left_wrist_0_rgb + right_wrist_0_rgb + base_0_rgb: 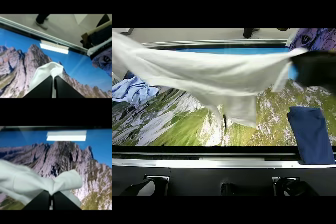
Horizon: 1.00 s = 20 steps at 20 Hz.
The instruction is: Fold the clothes and pants, and hang the long-sleeved shirts on hangers.
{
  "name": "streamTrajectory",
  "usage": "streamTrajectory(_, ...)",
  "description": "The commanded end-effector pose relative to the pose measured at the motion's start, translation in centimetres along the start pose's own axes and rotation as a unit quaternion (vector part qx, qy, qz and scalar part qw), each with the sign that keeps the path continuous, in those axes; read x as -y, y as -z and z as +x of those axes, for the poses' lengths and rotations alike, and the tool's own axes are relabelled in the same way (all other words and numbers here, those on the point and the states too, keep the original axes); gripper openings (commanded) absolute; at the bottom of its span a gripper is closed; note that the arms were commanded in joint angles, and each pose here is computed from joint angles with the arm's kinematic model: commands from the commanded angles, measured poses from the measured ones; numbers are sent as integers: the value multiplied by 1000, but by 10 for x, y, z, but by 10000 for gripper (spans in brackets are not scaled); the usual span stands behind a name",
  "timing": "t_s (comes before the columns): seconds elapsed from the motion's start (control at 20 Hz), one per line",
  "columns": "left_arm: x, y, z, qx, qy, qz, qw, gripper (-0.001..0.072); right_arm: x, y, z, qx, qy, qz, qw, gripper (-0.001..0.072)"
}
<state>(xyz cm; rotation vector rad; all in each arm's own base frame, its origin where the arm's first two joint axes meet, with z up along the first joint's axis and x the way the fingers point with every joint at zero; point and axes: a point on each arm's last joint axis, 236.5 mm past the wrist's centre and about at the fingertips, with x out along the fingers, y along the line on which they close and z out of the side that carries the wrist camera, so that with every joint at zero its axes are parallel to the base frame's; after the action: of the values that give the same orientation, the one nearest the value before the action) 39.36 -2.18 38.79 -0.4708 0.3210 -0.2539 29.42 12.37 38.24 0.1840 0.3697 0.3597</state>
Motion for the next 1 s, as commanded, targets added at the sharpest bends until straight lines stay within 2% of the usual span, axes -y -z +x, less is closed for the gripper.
streamTrajectory(0.0, 26, -7, -68, 38, -30, 53, 997, 18, -4, -40, -73, 74, -1, -19, 997, 29)
streamTrajectory(0.2, 44, -8, -87, 56, -20, 62, 996, 18, -1, -61, -71, 114, 4, 2, 994, 29)
streamTrajectory(0.35, 23, 1, -52, 21, -22, 43, 999, 18, 33, -53, -3, 72, 78, 6, 994, 30)
streamTrajectory(0.5, -28, 26, 16, -38, -49, 13, 998, 18, 65, -22, 101, 6, 140, 15, 990, 31)
streamTrajectory(0.75, -126, 116, 156, -145, -99, -55, 983, 18, 79, 109, 295, -125, 136, 111, 977, 31)
streamTrajectory(0.95, -181, 225, 227, -254, -124, -96, 954, 18, 63, 233, 366, -249, 101, 215, 939, 32)
